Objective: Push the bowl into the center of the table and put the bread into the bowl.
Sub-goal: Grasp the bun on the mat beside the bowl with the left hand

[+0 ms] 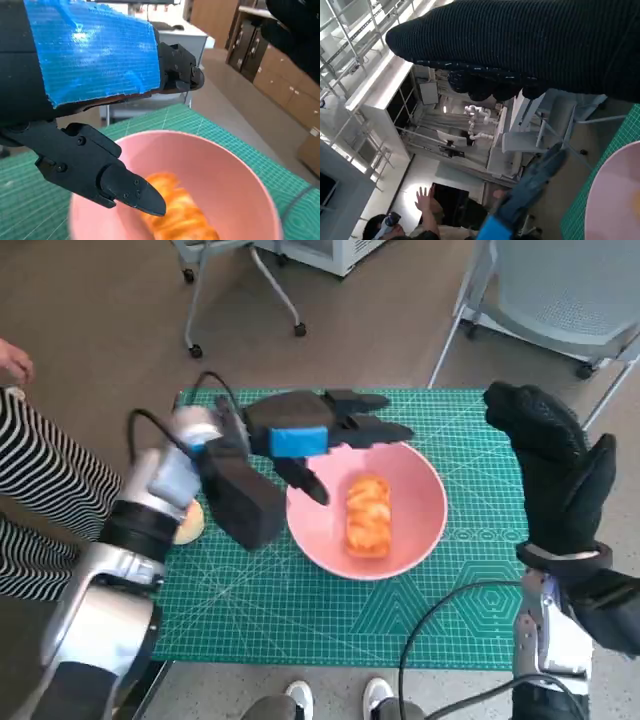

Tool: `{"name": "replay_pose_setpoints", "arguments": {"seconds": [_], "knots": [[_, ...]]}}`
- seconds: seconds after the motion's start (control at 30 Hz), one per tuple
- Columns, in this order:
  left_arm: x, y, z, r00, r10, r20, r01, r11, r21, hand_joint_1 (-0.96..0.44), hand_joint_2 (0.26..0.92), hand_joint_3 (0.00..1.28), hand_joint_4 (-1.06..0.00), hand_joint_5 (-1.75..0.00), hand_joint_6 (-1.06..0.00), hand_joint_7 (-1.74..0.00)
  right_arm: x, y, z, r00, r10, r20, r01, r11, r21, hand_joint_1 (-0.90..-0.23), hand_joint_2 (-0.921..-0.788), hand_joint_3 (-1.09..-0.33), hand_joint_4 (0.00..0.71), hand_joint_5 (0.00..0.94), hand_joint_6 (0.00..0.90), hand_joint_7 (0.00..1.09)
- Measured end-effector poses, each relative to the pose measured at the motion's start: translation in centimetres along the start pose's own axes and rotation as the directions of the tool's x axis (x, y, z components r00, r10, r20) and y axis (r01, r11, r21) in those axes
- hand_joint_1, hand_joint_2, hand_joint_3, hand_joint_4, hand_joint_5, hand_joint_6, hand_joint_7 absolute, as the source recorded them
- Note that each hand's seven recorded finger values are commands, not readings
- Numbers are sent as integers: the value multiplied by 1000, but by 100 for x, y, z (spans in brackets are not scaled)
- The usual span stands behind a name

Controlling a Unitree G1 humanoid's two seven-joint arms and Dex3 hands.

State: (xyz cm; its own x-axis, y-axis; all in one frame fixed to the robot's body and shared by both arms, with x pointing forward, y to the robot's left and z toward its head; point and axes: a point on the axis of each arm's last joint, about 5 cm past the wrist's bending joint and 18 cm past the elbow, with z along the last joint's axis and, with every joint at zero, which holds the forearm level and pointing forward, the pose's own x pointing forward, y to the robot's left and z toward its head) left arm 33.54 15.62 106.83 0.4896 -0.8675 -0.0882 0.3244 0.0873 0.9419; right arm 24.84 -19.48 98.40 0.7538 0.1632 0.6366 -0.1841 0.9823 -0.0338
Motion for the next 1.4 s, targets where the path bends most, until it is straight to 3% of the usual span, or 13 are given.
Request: {"name": "replay_pose_setpoints", "arguments": {"seconds": [0.2, 0.37, 0.57, 0.77, 1.03, 1.4], "knots": [[-225, 115, 6, 999, 7, -49, -8, 1000, -19, -523, 846, 6, -1, 1, -152, -49, 8, 9, -3, 1000, 5, 0, -5, 1000, 3, -677, -921, -698, 197, 1, 117, 511], [-673, 210, -36, 990, 52, -129, -56, 998, -28, -601, 867, 16, 1, 1, -154, -56, 21, 16, -16, 1000, 18, -3, -18, 1000, 11, -679, -921, -698, 196, 1, 118, 511], [-1124, 279, -92, 962, 78, -261, -82, 997, -5, -596, 826, 2, 1, 1, -167, -69, 12, -2, -34, 1000, 19, -15, -19, 1000, 12, -677, -921, -699, 200, 2, 122, 513], [-1392, 210, -145, 943, 77, -324, -97, 994, -48, -569, 766, 0, -5, -2, -199, -90, 22, 3, -44, 999, 26, -20, -26, 1000, 16, -676, -921, -701, 201, 3, 123, 513], [-1560, 69, -192, 919, 23, -394, -69, 992, -104, -546, 758, 2, -14, -4, -202, -96, 34, -5, -45, 999, 33, -22, -33, 999, 20, -677, -921, -700, 201, 2, 123, 513], [-1625, 10, -217, 897, -8, -442, -54, 990, -127, -557, 762, 4, -23, -5, -201, -93, 59, -14, -42, 999, 37, -20, -37, 999, 25, -676, -921, -701, 201, 1, 120, 511]]}}
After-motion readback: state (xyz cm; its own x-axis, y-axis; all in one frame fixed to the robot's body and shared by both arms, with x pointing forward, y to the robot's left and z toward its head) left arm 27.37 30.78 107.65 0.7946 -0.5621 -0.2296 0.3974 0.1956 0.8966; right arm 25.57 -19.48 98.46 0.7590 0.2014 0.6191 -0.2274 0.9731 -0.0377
